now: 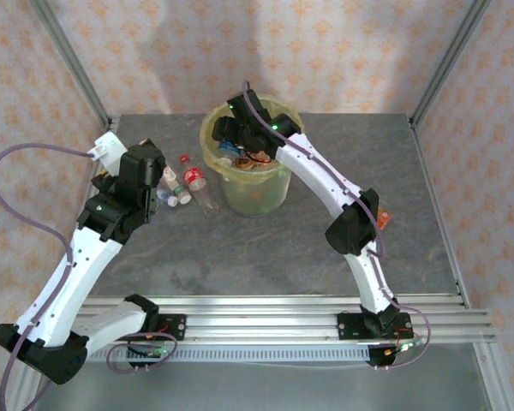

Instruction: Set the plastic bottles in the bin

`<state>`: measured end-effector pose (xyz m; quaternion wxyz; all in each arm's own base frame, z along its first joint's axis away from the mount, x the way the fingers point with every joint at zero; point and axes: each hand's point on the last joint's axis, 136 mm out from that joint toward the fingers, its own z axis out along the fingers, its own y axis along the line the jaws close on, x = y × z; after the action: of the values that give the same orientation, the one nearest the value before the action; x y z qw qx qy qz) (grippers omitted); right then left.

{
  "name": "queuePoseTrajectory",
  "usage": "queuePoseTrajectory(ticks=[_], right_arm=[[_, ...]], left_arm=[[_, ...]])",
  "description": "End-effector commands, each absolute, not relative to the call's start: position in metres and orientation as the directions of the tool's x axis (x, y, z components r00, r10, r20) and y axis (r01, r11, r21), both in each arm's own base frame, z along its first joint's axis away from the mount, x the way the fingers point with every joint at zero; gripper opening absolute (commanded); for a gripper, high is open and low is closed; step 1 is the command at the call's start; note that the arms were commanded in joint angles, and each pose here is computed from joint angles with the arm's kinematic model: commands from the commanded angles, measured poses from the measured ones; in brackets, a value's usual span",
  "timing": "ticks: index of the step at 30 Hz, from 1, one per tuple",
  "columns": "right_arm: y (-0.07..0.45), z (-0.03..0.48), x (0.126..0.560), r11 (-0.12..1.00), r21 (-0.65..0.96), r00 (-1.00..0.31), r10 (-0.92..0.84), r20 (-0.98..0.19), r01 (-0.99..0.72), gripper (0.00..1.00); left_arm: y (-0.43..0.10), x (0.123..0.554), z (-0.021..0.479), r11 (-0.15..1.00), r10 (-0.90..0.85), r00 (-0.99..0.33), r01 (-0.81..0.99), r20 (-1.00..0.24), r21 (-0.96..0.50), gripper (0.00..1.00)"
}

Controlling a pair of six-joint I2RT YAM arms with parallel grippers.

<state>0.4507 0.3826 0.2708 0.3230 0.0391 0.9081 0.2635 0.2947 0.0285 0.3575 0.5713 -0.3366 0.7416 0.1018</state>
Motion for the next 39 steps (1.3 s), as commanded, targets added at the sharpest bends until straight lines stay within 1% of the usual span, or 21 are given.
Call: queuePoseTrajectory(ticks=[1,3,6,13,20,26,27,31,33,35,37,39], right_arm=[[0.38,0.267,0.442,0.867,0.49,-0.803,0.226,-0.552,-0.092,0.79],[0.379,0.271,0.441,0.869,0.484,-0.797,0.222,-0.562,-0.1,0.84],[0.375,0.282,0.44,0.872,0.476,-0.782,0.219,-0.584,-0.111,0.86],[0.361,0.306,0.435,0.885,0.447,-0.744,0.212,-0.634,-0.129,0.85],[0.349,0.318,0.432,0.899,0.417,-0.717,0.204,-0.666,-0.132,0.81],[0.351,0.319,0.431,0.898,0.412,-0.718,0.185,-0.671,-0.153,0.83],[0.353,0.321,0.43,0.894,0.418,-0.719,0.182,-0.67,-0.163,0.82],[0.366,0.324,0.426,0.859,0.465,-0.737,0.171,-0.653,-0.212,0.7],[0.372,0.322,0.424,0.845,0.485,-0.75,0.166,-0.64,-0.227,0.68],[0.38,0.32,0.422,0.827,0.507,-0.762,0.16,-0.628,-0.244,0.7],[0.387,0.317,0.421,0.808,0.528,-0.773,0.152,-0.616,-0.262,0.75],[0.392,0.315,0.421,0.797,0.54,-0.78,0.147,-0.608,-0.271,0.79]], left_arm=[[0.039,0.288,0.358,0.723,-0.374,-0.103,-0.655,-0.922,-0.22,1.0],[0.039,0.288,0.358,0.723,-0.373,-0.104,-0.655,-0.922,-0.219,1.0],[0.039,0.288,0.357,0.724,-0.374,-0.106,-0.654,-0.921,-0.218,1.0],[0.039,0.288,0.358,0.722,-0.375,-0.103,-0.655,-0.921,-0.221,1.0],[0.039,0.288,0.357,0.722,-0.377,-0.105,-0.655,-0.92,-0.222,1.0],[0.039,0.289,0.356,0.723,-0.377,-0.108,-0.655,-0.92,-0.22,1.0],[0.039,0.288,0.356,0.723,-0.376,-0.108,-0.655,-0.92,-0.219,1.0],[0.039,0.288,0.355,0.722,-0.375,-0.11,-0.657,-0.92,-0.216,1.0],[0.039,0.288,0.354,0.721,-0.377,-0.109,-0.657,-0.92,-0.218,1.0],[0.039,0.289,0.354,0.722,-0.378,-0.109,-0.656,-0.919,-0.219,1.0],[0.039,0.289,0.354,0.722,-0.379,-0.11,-0.656,-0.919,-0.22,1.0],[0.039,0.289,0.354,0.723,-0.377,-0.112,-0.656,-0.92,-0.216,1.0]])
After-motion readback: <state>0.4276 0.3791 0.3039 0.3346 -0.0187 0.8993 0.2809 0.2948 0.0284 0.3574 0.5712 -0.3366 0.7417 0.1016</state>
